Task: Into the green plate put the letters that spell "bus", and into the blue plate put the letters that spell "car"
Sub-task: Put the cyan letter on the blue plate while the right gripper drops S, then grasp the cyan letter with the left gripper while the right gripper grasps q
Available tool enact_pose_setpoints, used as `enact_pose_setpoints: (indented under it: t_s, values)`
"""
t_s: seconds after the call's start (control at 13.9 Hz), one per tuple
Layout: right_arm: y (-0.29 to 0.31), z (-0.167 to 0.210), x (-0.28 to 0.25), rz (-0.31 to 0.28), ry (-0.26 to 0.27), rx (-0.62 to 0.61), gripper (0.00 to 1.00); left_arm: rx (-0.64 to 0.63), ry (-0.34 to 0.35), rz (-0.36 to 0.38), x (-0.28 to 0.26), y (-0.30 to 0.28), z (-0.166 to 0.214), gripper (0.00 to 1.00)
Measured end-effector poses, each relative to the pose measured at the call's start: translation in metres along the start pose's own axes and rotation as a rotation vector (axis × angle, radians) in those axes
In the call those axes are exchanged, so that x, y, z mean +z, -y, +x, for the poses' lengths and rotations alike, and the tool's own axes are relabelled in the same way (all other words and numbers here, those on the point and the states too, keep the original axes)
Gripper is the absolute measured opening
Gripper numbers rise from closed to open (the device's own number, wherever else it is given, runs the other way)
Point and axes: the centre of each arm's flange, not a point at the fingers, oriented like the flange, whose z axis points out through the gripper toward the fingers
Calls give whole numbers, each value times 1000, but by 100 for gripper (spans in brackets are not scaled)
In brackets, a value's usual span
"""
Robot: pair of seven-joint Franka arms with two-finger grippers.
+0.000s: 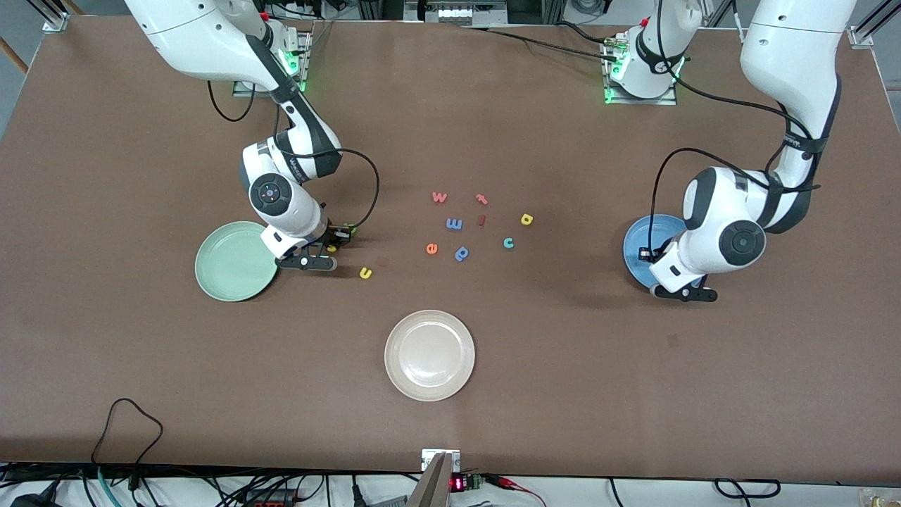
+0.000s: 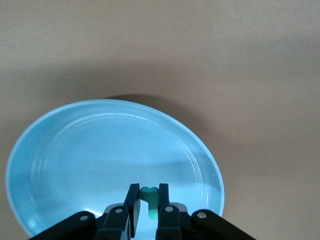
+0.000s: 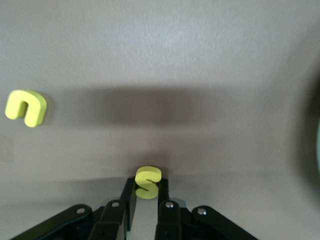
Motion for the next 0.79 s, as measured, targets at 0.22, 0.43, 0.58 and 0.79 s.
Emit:
enact_pose_setpoints:
  t_s: [0.22,0.43,0.58,0.79]
  values:
    - [-33,14,-40,-14,-4,-39,21,13,-27,-2,13,0,-6,19]
    - [-128,34,-85,-28,23,-103,21,14,-41,-2,11,0,-5,43]
    - [-190,40,-82,-20,42,-128,21,18,-31,0,-10,-2,-2,65]
    - [-220,40,-55,-11,78,-147,26,66,-16,-1,-75,-35,4,98]
